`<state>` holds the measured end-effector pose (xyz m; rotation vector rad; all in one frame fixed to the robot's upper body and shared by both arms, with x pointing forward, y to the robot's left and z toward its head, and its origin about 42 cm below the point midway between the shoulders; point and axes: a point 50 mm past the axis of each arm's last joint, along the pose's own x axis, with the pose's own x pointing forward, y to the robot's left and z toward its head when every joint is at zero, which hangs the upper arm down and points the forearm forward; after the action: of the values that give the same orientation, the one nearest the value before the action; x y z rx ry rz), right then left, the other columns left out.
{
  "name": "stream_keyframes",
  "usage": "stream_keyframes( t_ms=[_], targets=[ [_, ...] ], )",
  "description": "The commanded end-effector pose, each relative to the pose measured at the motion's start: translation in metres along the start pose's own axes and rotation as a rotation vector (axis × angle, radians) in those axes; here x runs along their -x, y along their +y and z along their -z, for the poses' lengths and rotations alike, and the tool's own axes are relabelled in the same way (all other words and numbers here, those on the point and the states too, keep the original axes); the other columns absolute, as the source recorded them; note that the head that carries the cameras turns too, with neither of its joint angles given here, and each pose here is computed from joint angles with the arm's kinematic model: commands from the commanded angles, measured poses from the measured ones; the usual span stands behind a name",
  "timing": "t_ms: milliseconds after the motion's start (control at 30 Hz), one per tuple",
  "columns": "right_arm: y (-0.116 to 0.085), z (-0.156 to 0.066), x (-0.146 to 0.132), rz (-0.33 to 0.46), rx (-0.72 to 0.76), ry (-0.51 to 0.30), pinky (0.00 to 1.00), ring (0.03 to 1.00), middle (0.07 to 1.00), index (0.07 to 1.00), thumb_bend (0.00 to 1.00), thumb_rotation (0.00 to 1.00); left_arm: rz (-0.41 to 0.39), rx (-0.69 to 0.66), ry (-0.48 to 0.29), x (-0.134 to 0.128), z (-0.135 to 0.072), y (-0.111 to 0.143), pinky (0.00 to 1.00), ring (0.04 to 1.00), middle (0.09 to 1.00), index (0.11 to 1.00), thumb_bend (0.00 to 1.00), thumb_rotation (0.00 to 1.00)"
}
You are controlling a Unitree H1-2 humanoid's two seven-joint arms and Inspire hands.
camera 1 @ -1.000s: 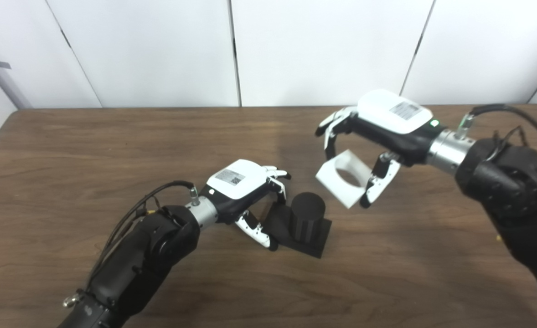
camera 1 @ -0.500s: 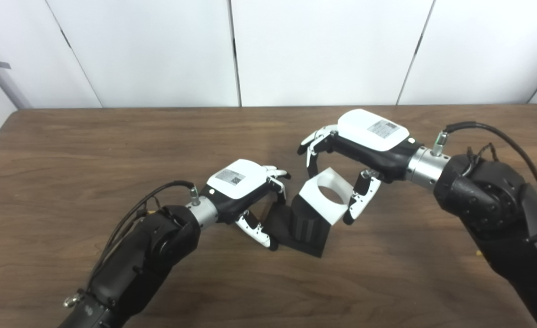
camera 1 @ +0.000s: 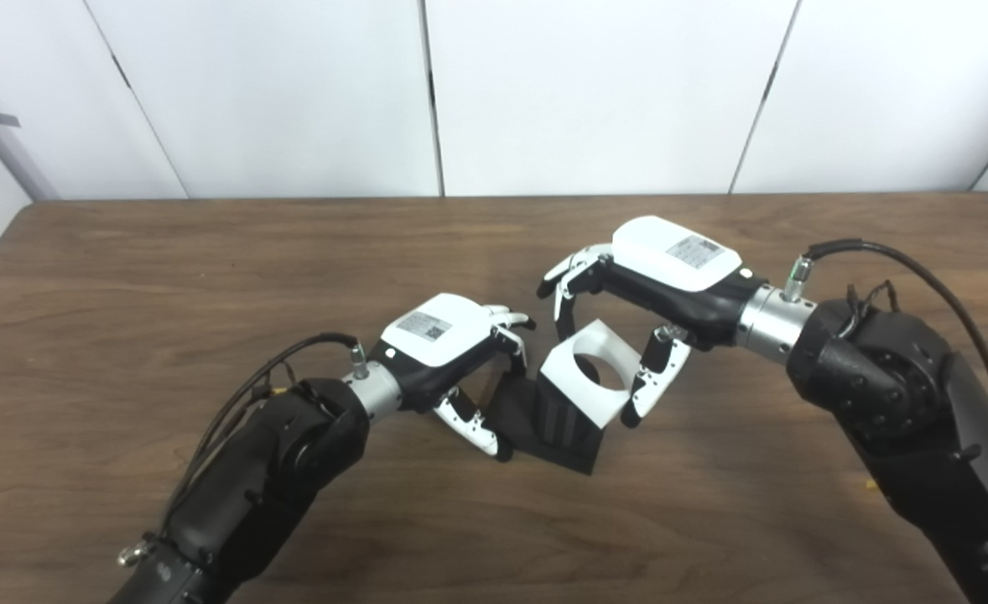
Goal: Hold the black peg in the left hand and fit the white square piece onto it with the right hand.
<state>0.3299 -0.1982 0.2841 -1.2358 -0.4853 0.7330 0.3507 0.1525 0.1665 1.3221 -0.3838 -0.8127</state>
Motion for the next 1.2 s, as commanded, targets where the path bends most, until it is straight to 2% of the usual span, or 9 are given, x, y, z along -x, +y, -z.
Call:
stream_keyframes(
  t_ms=[0,800,1167],
  targets=[
    [-0.013,-0.006,-0.003,0.050,0.032,-0.036,0.64,0.790,0.772,0.479,0.52,0.14,0.112,0.027,0.012,-0.003,-0.003,-0.025,0.79,0.917,0.910,0.488,0.52,0.07],
    [0.000,-0.019,-0.019,0.032,0.009,-0.074,0.64,0.784,0.773,0.480,0.52,0.14,0.113,0.006,0.006,-0.006,-0.012,-0.023,0.75,0.917,0.903,0.489,0.52,0.07],
    [0.006,-0.016,-0.027,0.023,-0.005,-0.055,0.64,0.784,0.773,0.481,0.52,0.14,0.092,0.000,-0.017,-0.005,-0.014,-0.022,0.73,0.905,0.894,0.488,0.52,0.07]
  ],
)
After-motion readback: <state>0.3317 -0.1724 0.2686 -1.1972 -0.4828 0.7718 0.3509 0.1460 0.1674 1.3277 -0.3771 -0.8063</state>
